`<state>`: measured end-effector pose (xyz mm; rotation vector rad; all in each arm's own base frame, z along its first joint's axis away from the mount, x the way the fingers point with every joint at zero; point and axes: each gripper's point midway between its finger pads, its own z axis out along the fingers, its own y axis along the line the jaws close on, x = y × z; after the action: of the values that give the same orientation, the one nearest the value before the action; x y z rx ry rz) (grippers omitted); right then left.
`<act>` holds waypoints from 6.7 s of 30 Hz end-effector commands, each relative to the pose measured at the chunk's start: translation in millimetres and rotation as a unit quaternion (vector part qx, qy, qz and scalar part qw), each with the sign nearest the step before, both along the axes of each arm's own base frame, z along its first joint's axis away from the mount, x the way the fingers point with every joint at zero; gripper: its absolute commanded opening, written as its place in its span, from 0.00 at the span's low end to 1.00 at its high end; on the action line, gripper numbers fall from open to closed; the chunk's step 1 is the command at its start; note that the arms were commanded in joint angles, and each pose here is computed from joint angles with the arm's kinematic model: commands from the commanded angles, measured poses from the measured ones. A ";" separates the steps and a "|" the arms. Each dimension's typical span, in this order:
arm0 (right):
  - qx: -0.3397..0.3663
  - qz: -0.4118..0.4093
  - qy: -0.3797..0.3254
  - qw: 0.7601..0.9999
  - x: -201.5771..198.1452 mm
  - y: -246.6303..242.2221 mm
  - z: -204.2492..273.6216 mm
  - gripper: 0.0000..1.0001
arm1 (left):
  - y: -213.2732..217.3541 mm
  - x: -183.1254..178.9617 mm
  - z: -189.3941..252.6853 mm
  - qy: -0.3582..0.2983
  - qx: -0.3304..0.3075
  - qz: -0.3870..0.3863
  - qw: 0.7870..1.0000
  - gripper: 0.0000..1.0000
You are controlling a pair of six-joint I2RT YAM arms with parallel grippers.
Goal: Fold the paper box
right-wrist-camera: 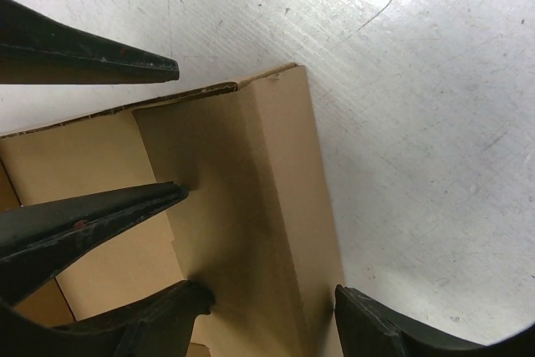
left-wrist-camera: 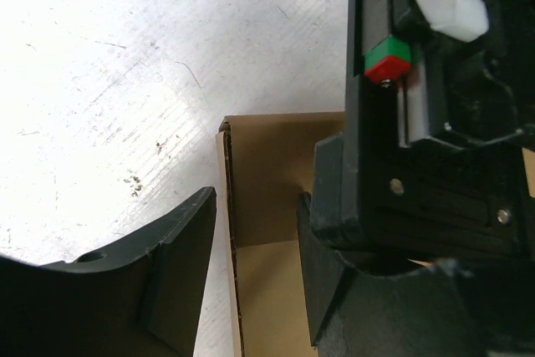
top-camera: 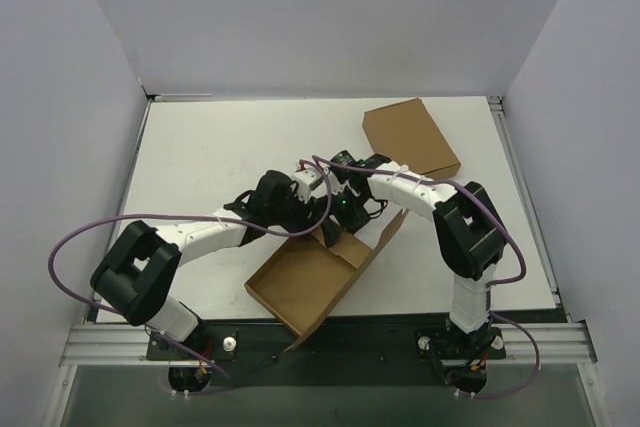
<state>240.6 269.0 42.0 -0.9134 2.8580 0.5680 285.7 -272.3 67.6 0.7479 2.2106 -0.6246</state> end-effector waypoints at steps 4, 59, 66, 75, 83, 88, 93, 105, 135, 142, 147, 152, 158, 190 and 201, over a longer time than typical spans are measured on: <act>0.013 0.006 -0.023 1.000 8.1 4.0 15.7 0.67 | 8.3 -0.7 -15.4 -0.006 0.029 0.025 0.999 0.50; 0.058 -0.081 -0.111 0.989 4.4 2.4 36.0 0.78 | 38.7 -82.1 -27.0 0.159 0.047 -0.069 0.984 0.59; 0.103 -0.071 -0.184 0.975 10.7 9.9 64.5 0.77 | 17.9 -100.9 -28.3 0.106 0.139 -0.118 0.977 0.11; 0.159 -0.080 -0.288 0.941 -9.7 -25.4 121.0 0.79 | 27.7 -77.5 53.7 -0.078 0.157 -0.100 0.979 0.02; 0.211 -0.108 -0.346 0.908 -41.6 -48.2 136.4 0.79 | 48.2 -61.8 99.2 -0.188 0.218 -0.091 0.953 0.02; 0.173 -0.136 -0.391 0.894 -44.2 -63.2 133.4 0.81 | 40.0 -58.2 119.0 -0.225 0.246 -0.117 0.936 0.02; 0.103 -0.160 -0.412 0.891 -32.1 -72.2 117.6 0.74 | 33.1 -53.7 118.5 -0.241 0.275 -0.117 0.923 0.01; 0.079 -0.134 -0.452 0.878 -36.8 -30.4 118.7 0.14 | 29.5 -55.1 107.9 -0.251 0.335 -0.110 0.902 0.01; 0.151 -0.305 -0.431 0.835 -35.4 -130.2 151.0 0.95 | 44.0 -55.1 109.1 -0.289 0.262 -0.081 0.917 0.00; 0.169 -0.379 -0.356 0.837 11.0 -158.3 115.1 0.93 | 40.6 -58.8 109.5 -0.298 0.258 -0.091 0.914 0.00; 0.236 -0.315 -0.246 0.886 -0.4 -119.3 78.2 0.80 | 39.0 -61.2 106.6 -0.296 0.262 -0.095 0.914 0.00; 0.335 -0.202 -0.212 0.895 -36.5 -68.6 97.2 0.80 | 39.3 -58.8 98.5 -0.290 0.284 -0.096 0.909 0.00; 0.390 -0.128 -0.164 0.897 -74.8 -39.3 101.2 0.80 | 40.2 -58.6 91.7 -0.281 0.299 -0.102 0.906 0.00; 0.248 -0.074 -0.295 0.920 -55.1 -1.3 29.8 0.80 | 29.6 -71.6 93.8 -0.297 0.282 -0.126 0.903 0.00; 0.144 -0.176 -0.369 0.901 -31.6 -35.6 16.7 0.45 | 27.5 -75.2 90.2 -0.293 0.282 -0.133 0.904 0.00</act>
<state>178.4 263.9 63.0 -0.5924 2.1014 0.6959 217.1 -222.4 144.2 1.3826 1.7654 0.2773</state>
